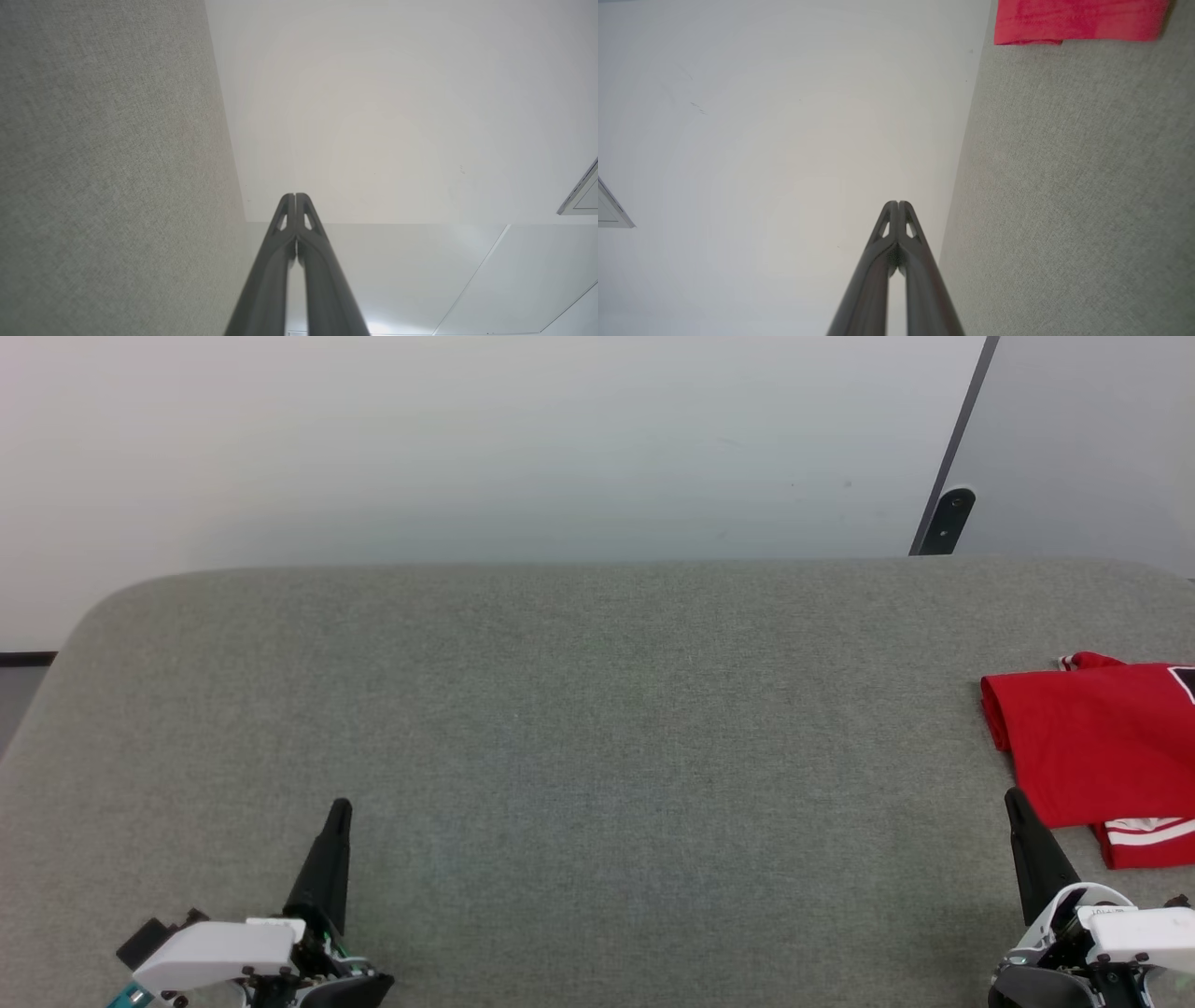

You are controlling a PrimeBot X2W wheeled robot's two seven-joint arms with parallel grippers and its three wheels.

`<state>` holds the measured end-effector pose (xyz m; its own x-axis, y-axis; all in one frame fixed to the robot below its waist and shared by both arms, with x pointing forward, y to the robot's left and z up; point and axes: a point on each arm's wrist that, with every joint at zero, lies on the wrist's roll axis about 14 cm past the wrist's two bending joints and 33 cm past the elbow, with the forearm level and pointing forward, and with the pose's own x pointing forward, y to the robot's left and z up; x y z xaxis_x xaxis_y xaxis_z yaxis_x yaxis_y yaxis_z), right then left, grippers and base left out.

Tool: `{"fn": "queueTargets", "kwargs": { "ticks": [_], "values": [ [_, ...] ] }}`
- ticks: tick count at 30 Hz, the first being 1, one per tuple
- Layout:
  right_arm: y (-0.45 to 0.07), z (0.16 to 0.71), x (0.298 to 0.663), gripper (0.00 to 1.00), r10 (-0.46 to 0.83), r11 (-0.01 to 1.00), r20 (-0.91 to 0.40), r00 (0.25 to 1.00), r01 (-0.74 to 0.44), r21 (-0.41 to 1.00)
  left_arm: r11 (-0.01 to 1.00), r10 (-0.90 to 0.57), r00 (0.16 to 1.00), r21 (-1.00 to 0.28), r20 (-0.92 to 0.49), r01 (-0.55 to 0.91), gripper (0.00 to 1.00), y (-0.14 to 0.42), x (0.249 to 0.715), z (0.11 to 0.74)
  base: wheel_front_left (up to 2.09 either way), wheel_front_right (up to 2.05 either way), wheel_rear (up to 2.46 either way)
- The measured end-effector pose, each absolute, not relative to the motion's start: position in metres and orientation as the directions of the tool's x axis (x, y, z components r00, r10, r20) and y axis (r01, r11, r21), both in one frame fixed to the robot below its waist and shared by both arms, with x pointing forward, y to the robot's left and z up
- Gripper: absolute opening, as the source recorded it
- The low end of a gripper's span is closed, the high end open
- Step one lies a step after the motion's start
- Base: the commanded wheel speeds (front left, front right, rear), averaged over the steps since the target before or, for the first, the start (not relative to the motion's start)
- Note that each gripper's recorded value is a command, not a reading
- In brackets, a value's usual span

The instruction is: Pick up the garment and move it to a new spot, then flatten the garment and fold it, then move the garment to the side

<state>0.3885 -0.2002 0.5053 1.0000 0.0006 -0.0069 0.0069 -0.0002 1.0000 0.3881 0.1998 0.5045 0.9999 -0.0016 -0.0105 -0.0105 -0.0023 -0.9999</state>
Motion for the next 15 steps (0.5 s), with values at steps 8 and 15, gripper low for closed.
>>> {"fn": "queueTargets", "kwargs": {
  "ticks": [8,15],
  "values": [
    [-0.2002,0.5053,0.3885,0.0,0.001,0.0,-0.007,1.0,0.007,1.0,-0.002,-0.002,1.0,-1.0,-0.01,-0.01,0.0,0.1998,0.3881,0.5045,0.0,0.0,0.0],
    [-0.2002,0.5052,0.3885,0.0,0.001,0.0,-0.007,1.0,0.007,1.0,-0.002,-0.002,1.0,-1.0,-0.01,-0.01,0.0,0.1998,0.3881,0.5045,0.0,0.0,0.0]
  ]
}}
